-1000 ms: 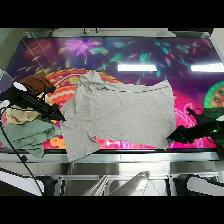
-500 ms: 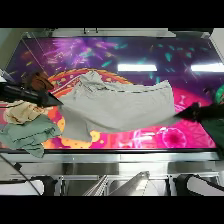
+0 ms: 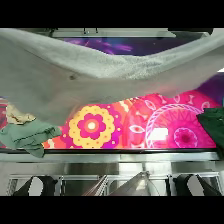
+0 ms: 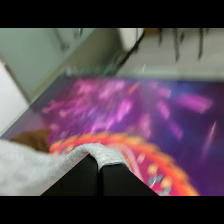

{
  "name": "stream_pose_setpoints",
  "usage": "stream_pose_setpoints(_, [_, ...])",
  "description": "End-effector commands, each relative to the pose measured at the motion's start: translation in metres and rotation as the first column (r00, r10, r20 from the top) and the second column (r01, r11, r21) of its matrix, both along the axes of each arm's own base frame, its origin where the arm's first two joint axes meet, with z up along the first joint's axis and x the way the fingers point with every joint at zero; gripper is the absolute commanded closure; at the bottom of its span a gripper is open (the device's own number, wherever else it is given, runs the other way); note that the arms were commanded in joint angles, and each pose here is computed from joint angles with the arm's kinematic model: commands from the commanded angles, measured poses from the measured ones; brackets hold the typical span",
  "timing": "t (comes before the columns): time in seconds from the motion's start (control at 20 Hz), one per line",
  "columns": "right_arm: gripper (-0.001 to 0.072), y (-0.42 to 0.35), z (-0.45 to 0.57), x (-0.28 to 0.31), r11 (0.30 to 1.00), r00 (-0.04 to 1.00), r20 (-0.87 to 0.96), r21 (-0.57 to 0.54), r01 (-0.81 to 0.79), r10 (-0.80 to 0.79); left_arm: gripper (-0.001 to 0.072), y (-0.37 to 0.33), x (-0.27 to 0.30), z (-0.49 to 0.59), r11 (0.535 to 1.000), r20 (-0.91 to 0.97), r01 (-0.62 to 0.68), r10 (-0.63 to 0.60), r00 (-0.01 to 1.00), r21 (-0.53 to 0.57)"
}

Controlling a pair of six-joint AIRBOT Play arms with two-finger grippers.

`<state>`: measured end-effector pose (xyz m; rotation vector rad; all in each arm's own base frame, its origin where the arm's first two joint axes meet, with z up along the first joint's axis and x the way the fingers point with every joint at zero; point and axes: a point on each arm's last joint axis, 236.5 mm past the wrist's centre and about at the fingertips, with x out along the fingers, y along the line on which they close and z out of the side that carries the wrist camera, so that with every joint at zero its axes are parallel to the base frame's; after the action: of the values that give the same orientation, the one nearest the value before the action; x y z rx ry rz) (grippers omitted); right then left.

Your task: Fold the shirts.

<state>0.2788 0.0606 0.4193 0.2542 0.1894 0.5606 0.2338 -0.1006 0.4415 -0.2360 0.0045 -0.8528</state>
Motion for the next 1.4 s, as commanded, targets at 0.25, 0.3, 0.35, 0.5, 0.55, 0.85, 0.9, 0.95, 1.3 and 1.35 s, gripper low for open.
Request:
stream_pose_setpoints(0.25, [0.0696,-0.053,-0.023,0.024,0.966,0.962,-0.078,-0.015,0.260,-0.260,0.0689,0.028,0.040,-0.040,0.984,-0.183,-0.179,0.180,0.966,0.025])
stream_pose_setpoints(0.3, [0.0696,-0.055,-0.056,0.044,0.976,0.962,-0.175,0.025,0.217,-0.210,0.0690,0.023,0.055,-0.066,0.994,-0.264,-0.112,0.108,0.958,-0.001])
stream_pose_setpoints(0.35, [0.0696,-0.055,-0.092,0.063,0.982,0.950,-0.272,0.061,0.180,-0.157,0.0689,0.017,0.074,-0.098,0.998,-0.347,-0.058,0.047,0.937,-0.021])
stream_pose_setpoints(0.5, [0.0697,-0.055,-0.221,0.102,0.980,0.825,-0.562,0.127,0.154,-0.057,0.0689,-0.004,0.126,-0.210,1.000,-0.585,0.008,0.003,0.811,0.016])
stream_pose_setpoints(0.55, [0.0697,-0.059,-0.259,0.112,0.975,0.779,-0.624,0.140,0.175,-0.050,0.0689,-0.008,0.143,-0.249,0.999,-0.642,0.008,0.024,0.766,0.048])
stream_pose_setpoints(0.85, [0.0697,-0.088,-0.442,0.162,0.942,0.589,-0.808,0.201,0.269,0.005,0.0690,-0.002,0.217,-0.407,0.994,-0.819,0.022,0.077,0.569,0.109])
stream_pose_setpoints(0.9, [0.0697,-0.087,-0.461,0.171,0.933,0.593,-0.804,0.239,0.268,0.036,0.0691,0.000,0.227,-0.422,0.994,-0.835,0.024,0.073,0.546,0.103])
stream_pose_setpoints(0.95, [0.0697,-0.086,-0.475,0.182,0.916,0.599,-0.798,0.291,0.276,0.073,0.0691,0.002,0.237,-0.434,0.995,-0.844,0.027,0.072,0.532,0.101])
stream_pose_setpoints(1.3, [0.0696,-0.099,-0.496,0.231,0.883,0.641,-0.758,0.378,0.279,0.122,0.0693,0.006,0.284,-0.465,0.995,-0.858,0.058,0.040,0.512,0.080])
stream_pose_setpoints(1.35, [0.0697,-0.101,-0.488,0.235,0.886,0.655,-0.745,0.381,0.266,0.124,0.0693,0.006,0.285,-0.466,0.995,-0.859,0.064,0.037,0.511,0.081])
